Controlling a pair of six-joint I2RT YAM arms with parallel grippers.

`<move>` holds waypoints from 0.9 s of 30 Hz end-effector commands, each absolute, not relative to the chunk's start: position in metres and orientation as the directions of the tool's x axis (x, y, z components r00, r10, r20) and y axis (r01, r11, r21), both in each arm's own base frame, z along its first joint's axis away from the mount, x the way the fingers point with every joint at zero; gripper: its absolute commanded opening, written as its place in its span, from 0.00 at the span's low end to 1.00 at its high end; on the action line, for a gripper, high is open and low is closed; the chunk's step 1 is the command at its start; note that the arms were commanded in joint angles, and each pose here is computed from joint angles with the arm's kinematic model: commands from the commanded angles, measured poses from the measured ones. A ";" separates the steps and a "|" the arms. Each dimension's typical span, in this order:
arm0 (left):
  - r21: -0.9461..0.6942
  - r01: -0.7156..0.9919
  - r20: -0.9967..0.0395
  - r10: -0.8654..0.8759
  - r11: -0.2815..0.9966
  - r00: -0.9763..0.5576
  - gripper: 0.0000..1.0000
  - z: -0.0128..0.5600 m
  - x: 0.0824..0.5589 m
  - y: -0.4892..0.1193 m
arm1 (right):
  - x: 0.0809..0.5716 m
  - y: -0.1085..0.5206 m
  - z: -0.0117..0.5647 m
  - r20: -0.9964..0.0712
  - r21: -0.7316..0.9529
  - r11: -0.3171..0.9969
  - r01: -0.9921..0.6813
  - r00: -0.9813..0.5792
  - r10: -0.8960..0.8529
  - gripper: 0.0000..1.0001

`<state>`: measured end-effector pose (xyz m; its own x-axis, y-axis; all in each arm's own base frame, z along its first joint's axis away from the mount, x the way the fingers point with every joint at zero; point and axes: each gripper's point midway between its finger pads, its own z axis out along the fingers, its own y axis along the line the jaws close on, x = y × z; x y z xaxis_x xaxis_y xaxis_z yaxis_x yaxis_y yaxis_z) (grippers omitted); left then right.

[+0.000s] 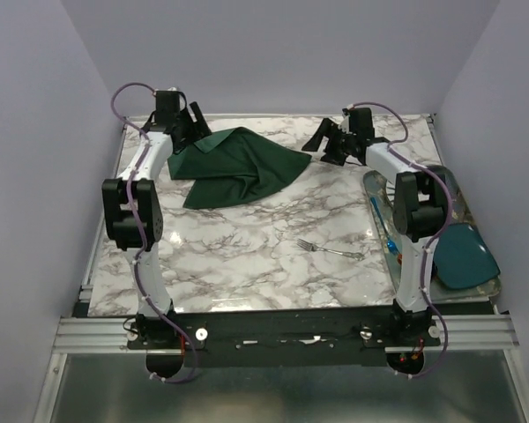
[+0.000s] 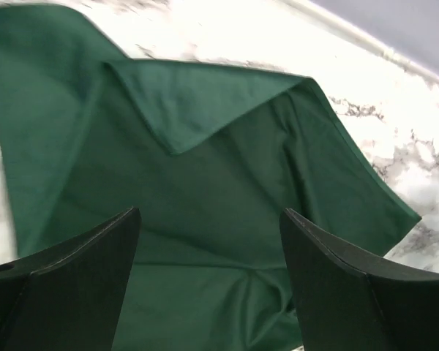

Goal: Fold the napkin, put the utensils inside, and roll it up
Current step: Flatten the napkin out

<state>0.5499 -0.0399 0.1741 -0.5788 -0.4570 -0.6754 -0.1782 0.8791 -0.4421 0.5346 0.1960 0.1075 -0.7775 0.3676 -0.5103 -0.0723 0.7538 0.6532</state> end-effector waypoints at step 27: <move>-0.550 -0.317 -0.542 -0.619 0.773 -0.569 0.63 0.040 0.632 -0.075 | 0.574 0.220 0.046 -0.468 0.649 0.760 -0.015 -0.796 0.384 0.67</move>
